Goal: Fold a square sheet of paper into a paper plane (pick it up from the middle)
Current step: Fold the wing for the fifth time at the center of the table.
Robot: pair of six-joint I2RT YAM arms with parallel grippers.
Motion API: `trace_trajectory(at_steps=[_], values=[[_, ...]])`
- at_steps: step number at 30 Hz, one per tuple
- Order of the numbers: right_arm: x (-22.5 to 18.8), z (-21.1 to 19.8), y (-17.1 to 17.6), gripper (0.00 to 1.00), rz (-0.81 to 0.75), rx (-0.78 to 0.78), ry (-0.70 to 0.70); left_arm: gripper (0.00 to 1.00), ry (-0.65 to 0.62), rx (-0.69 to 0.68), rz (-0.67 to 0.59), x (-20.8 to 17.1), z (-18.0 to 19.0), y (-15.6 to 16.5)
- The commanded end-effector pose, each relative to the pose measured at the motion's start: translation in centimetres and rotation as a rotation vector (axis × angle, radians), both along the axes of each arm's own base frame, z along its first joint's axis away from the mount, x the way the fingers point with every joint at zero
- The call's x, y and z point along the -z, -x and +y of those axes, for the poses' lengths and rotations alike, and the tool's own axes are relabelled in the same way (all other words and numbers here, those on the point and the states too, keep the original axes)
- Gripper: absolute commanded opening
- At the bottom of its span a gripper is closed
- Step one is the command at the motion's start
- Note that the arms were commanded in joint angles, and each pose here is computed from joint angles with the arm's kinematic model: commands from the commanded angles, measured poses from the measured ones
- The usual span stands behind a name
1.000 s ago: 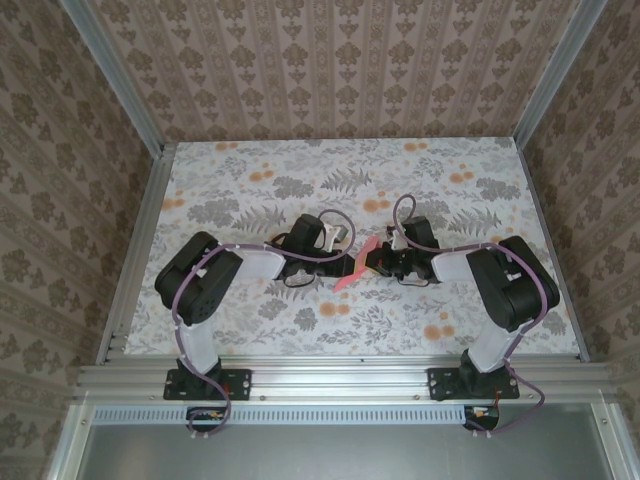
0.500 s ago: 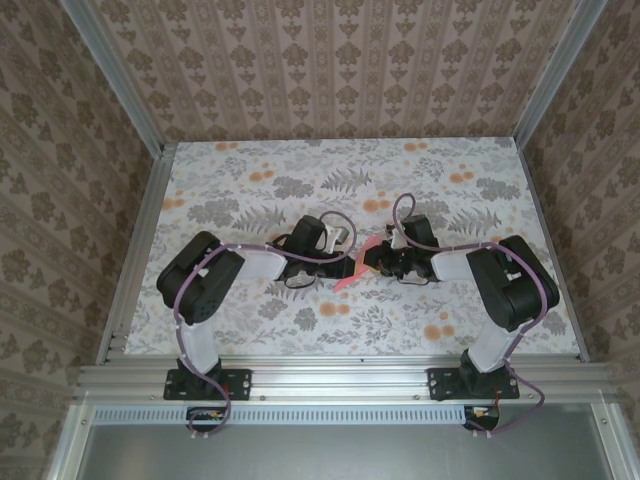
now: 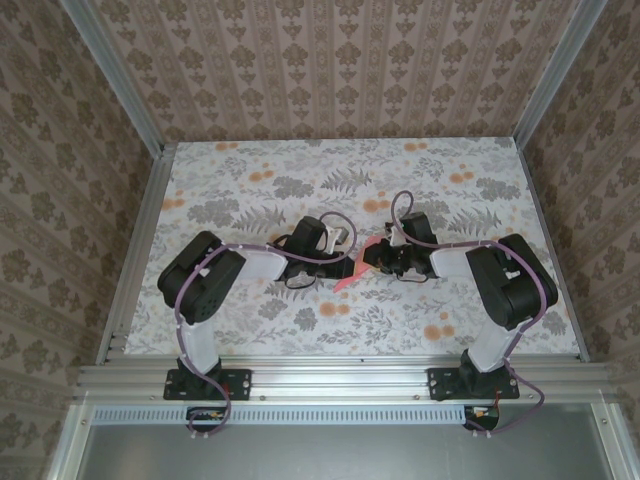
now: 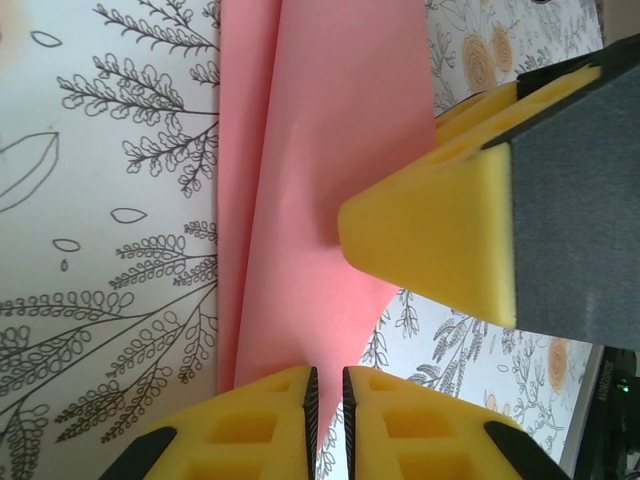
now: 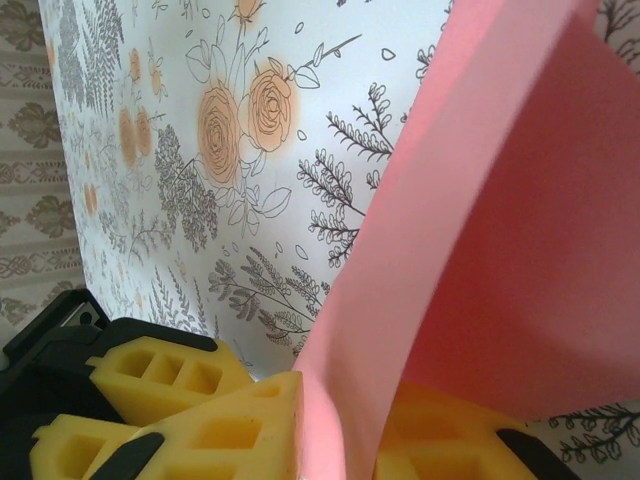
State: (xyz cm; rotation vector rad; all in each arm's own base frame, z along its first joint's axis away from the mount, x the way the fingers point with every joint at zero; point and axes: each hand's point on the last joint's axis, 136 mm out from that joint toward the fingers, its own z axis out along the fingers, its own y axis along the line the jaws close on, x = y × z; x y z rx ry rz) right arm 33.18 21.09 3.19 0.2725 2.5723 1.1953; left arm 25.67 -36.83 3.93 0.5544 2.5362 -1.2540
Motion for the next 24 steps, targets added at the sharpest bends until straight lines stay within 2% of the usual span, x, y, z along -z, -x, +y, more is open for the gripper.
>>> trace_trajectory(at_steps=[1, 13, 16, 20, 24], values=[[0.1, -0.2, 0.0, 0.24, 0.006, -0.006, 0.017, 0.16, -0.023, -0.014, 0.001, 0.6, -0.3, -0.5], [-0.1, -0.8, 1.1, 0.27, 0.01, -0.013, 0.042, 0.16, -0.034, -0.032, 0.006, 0.9, -0.2, -0.8], [-0.1, -0.8, 0.9, 0.24, 0.005, -0.013, 0.049, 0.16, -0.032, -0.029, 0.005, 0.8, -0.2, -0.7], [0.3, -1.1, 0.6, 0.16, 0.01, -0.01, 0.086, 0.16, -0.02, -0.022, 0.002, 0.3, -0.4, -0.7], [1.0, -1.6, 0.6, 0.14, 0.02, -0.008, 0.131, 0.21, -0.009, -0.016, -0.012, -0.6, -0.3, -0.6]])
